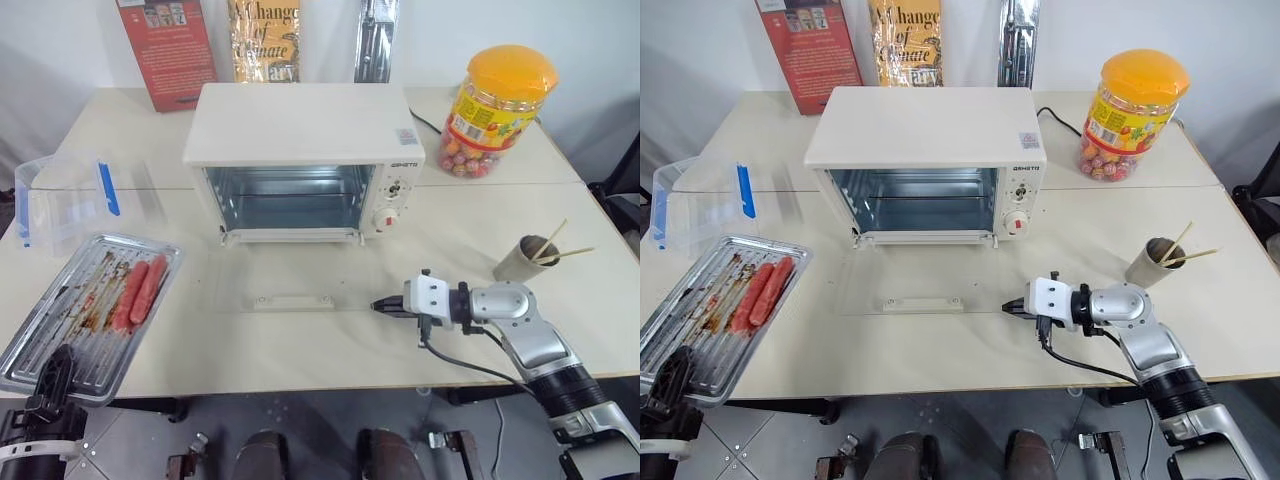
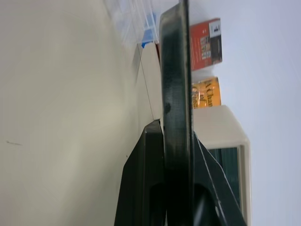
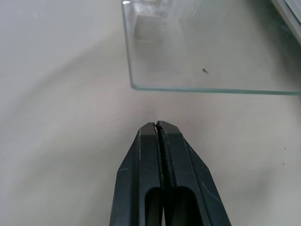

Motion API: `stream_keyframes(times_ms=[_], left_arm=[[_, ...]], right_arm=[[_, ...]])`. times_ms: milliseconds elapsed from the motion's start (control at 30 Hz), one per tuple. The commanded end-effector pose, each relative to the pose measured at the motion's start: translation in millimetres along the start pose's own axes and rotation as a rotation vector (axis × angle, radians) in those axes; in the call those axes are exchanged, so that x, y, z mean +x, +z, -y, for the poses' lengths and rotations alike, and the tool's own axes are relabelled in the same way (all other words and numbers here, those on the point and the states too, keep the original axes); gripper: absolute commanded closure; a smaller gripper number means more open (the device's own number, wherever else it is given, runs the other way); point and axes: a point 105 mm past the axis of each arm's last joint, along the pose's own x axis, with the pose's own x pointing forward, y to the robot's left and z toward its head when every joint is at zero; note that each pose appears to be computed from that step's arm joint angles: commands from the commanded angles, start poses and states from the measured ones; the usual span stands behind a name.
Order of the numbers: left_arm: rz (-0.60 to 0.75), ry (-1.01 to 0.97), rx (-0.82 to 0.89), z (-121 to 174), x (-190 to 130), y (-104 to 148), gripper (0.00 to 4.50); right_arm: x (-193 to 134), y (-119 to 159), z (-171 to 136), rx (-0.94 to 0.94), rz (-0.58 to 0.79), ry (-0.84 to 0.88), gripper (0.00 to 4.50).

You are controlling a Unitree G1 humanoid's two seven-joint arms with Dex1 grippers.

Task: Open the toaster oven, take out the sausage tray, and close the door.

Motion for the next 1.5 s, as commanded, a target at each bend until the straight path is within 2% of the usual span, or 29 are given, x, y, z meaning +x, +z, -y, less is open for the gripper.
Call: stream_keyframes(times_ms=[33,333,500,767,900,1033,1133,1300,1500], left_arm=[[0.034,-0.018,-0.001,5.6,-3.0,4.9,4.50],[0.007,0.005,-0.028,-2.5,-4.8,-1.3,4.50],[-0.073,0.021,-0.022,-7.2,-5.4,-9.7,4.50],[-0.368,0.004,0.008,-2.9,9.6,-49.3,4.50],[-0.566,-0.041,0.041,3.4,22.2,-74.4,4.50],[-0.718,-0.083,0.063,7.5,33.2,-91.6,4.50],[-0.835,-0.089,0.074,6.0,40.2,-103.2,4.50],[-1.019,-0.136,0.061,10.9,62.8,-128.1,4.50],[-1.205,-0.174,0.046,20.2,81.9,-157.2,4.50]], right_arm=[[2.5,27.0,14.4,-0.021,0.087,-0.019,4.44],[-4.0,84.0,41.4,-0.014,0.211,-0.011,4.44],[-12.5,108.3,58.3,-0.038,0.254,-0.036,4.44],[-25.3,139.5,85.7,-0.074,0.317,-0.113,4.44],[-34.0,150.7,75.4,-0.036,0.353,-0.070,4.44],[-37.3,138.1,50.4,0.031,0.280,0.039,4.44],[-43.9,127.3,35.0,0.059,0.246,0.081,3.88],[-61.8,117.7,12.3,0.122,0.242,0.135,2.21],[-83.1,94.0,2.2,0.234,0.241,0.109,0.33]])
